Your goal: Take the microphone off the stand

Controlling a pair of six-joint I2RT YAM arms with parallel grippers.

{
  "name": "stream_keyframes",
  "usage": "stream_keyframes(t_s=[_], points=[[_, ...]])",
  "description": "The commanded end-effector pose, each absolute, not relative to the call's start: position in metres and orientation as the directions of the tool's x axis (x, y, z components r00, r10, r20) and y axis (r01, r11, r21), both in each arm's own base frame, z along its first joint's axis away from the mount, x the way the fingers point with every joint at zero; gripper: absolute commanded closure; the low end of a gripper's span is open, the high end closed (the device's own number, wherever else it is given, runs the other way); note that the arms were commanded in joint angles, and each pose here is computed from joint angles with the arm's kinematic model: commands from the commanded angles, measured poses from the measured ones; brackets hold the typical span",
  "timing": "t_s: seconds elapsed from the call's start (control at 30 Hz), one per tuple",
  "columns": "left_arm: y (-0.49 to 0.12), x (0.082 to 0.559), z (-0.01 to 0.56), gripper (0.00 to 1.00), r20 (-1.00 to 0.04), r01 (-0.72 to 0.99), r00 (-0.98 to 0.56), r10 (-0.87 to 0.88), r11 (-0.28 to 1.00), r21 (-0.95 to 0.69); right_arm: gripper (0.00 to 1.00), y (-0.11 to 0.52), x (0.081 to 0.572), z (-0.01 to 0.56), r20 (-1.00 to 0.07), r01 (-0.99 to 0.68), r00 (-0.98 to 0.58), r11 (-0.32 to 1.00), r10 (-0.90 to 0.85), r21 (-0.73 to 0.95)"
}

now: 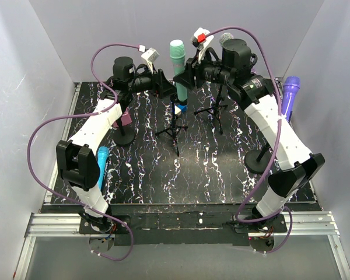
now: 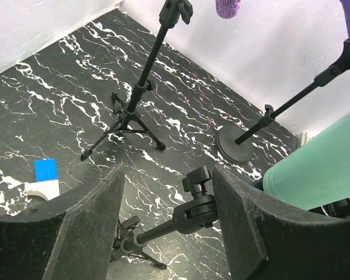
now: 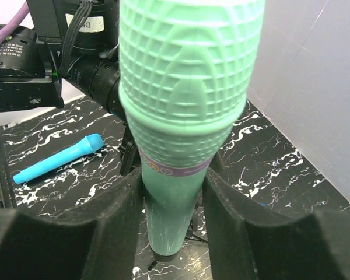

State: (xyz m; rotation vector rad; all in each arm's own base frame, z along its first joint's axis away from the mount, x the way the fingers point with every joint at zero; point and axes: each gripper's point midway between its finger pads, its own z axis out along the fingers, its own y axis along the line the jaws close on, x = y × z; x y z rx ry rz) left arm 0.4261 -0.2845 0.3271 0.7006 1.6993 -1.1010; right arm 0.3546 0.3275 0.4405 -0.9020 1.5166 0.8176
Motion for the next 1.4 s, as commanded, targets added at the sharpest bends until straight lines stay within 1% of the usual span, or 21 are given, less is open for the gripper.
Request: stream_keyframes(t_s=[0.0,0.03,0.1,0.2,0.23,0.33,0.43,0.53,0.67,0.73,0.8,0.87,0.93,1.03,1.13,1.27,1.37], points=[[-0.283,0.424,0.305,0.41,-0.910,0.812,-0.414,0.001,0.453,-0.369,0.55,0.336,0.350,0.461,-0.997,-0.899,-0.003,0.436,-0.072,-0.028],[-0.282,0.425,0.302,0.41,-0.910,0.810,-0.415,0.004,0.457,-0.368,0.60,0.337,0.350,0.461,-0.997,-0.901,0.001,0.432,-0.075,-0.034],[-0.282,0.425,0.299,0.42,-0.910,0.809,-0.414,0.009,0.462,-0.363,0.74,0.339,0.348,0.464,-0.996,-0.908,0.033,0.413,-0.081,-0.064],[-0.281,0.426,0.295,0.43,-0.910,0.810,-0.413,0.019,0.465,-0.358,0.94,0.343,0.344,0.476,-0.988,-0.916,0.124,0.372,-0.095,-0.151],[-0.282,0.424,0.297,0.44,-0.914,0.816,-0.406,0.017,0.457,-0.354,0.99,0.343,0.343,0.483,-0.982,-0.912,0.165,0.364,-0.094,-0.188],[-0.283,0.423,0.295,0.44,-0.916,0.824,-0.402,0.020,0.444,-0.352,0.99,0.340,0.340,0.509,-0.955,-0.881,0.290,0.370,-0.067,-0.294],[-0.283,0.424,0.287,0.44,-0.909,0.816,-0.416,0.036,0.455,-0.356,0.99,0.334,0.336,0.547,-0.925,-0.845,0.380,0.403,-0.009,-0.351],[-0.282,0.424,0.280,0.44,-0.901,0.810,-0.431,0.046,0.461,-0.363,0.99,0.330,0.329,0.584,-0.900,-0.825,0.433,0.425,0.049,-0.374],[-0.282,0.425,0.284,0.44,-0.905,0.811,-0.424,0.040,0.461,-0.360,0.99,0.317,0.315,0.637,-0.854,-0.790,0.498,0.485,0.153,-0.374],[-0.284,0.424,0.291,0.43,-0.911,0.818,-0.411,0.028,0.452,-0.355,0.99,0.311,0.310,0.645,-0.850,-0.785,0.499,0.504,0.170,-0.360],[-0.285,0.424,0.303,0.41,-0.926,0.831,-0.379,0.011,0.444,-0.335,0.99,0.306,0.307,0.638,-0.867,-0.791,0.474,0.509,0.156,-0.340],[-0.286,0.425,0.322,0.39,-0.942,0.847,-0.336,-0.014,0.433,-0.309,0.99,0.301,0.307,0.618,-0.887,-0.792,0.446,0.513,0.118,-0.330],[-0.289,0.419,0.353,0.37,-0.964,0.888,-0.262,-0.037,0.381,-0.257,0.99,0.293,0.305,0.599,-0.907,-0.797,0.409,0.523,0.098,-0.303],[-0.289,0.410,0.380,0.35,-0.987,0.929,-0.158,-0.033,0.334,-0.160,0.99,0.283,0.303,0.572,-0.945,-0.811,0.316,0.540,0.082,-0.225],[-0.290,0.398,0.399,0.33,-0.991,0.952,-0.127,-0.038,0.276,-0.133,0.99,0.273,0.293,0.565,-0.959,-0.821,0.265,0.545,0.099,-0.170],[-0.293,0.367,0.415,0.30,-0.996,0.988,-0.089,-0.020,0.124,-0.090,0.99,0.269,0.288,0.555,-0.965,-0.827,0.241,0.541,0.098,-0.152],[-0.292,0.351,0.420,0.30,-0.998,0.995,-0.060,-0.010,0.078,-0.060,0.99,0.269,0.293,0.551,-0.973,-0.830,0.201,0.548,0.115,-0.107]])
